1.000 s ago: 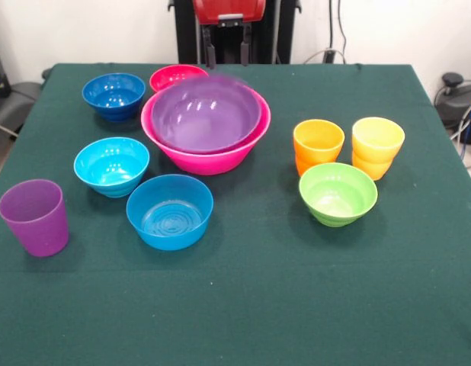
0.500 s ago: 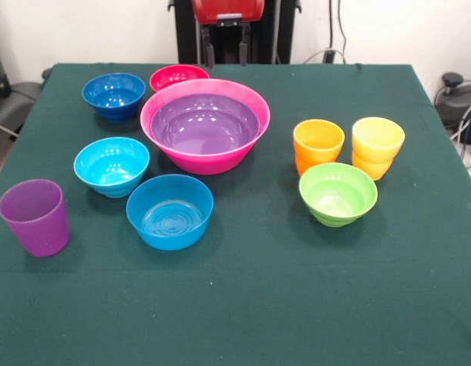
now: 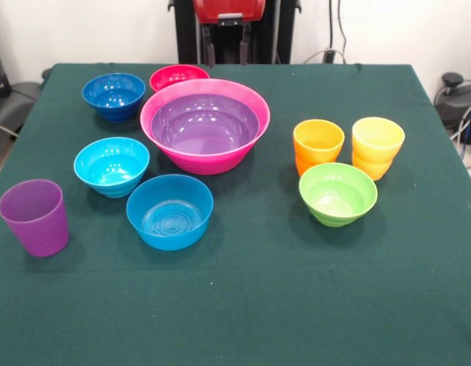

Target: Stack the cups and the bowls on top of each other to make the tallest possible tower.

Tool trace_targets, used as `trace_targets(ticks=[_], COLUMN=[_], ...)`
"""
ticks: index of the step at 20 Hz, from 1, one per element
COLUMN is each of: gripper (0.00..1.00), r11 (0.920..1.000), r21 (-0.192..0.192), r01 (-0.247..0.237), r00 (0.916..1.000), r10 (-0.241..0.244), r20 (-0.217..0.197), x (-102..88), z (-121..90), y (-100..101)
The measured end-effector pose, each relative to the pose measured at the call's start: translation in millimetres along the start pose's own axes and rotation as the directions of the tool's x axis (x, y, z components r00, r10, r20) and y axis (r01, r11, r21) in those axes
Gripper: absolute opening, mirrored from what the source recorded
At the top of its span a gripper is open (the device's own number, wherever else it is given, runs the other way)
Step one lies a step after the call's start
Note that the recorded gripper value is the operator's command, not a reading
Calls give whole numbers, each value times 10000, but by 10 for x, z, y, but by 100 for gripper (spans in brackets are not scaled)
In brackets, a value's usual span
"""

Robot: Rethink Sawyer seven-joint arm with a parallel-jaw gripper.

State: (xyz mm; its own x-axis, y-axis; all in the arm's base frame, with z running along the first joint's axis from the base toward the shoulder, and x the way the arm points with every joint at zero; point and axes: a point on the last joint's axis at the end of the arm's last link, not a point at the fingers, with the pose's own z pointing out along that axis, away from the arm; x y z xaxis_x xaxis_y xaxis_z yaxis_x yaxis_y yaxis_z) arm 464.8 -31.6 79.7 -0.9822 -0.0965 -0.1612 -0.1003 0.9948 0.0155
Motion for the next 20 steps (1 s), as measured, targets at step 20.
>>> trace_targets(ticks=[20], gripper=[100], r11=[9995], r21=[70], r01=[322], r00=[9994], r10=[-321], r20=[-110], x=[21], z=[7], y=[147])
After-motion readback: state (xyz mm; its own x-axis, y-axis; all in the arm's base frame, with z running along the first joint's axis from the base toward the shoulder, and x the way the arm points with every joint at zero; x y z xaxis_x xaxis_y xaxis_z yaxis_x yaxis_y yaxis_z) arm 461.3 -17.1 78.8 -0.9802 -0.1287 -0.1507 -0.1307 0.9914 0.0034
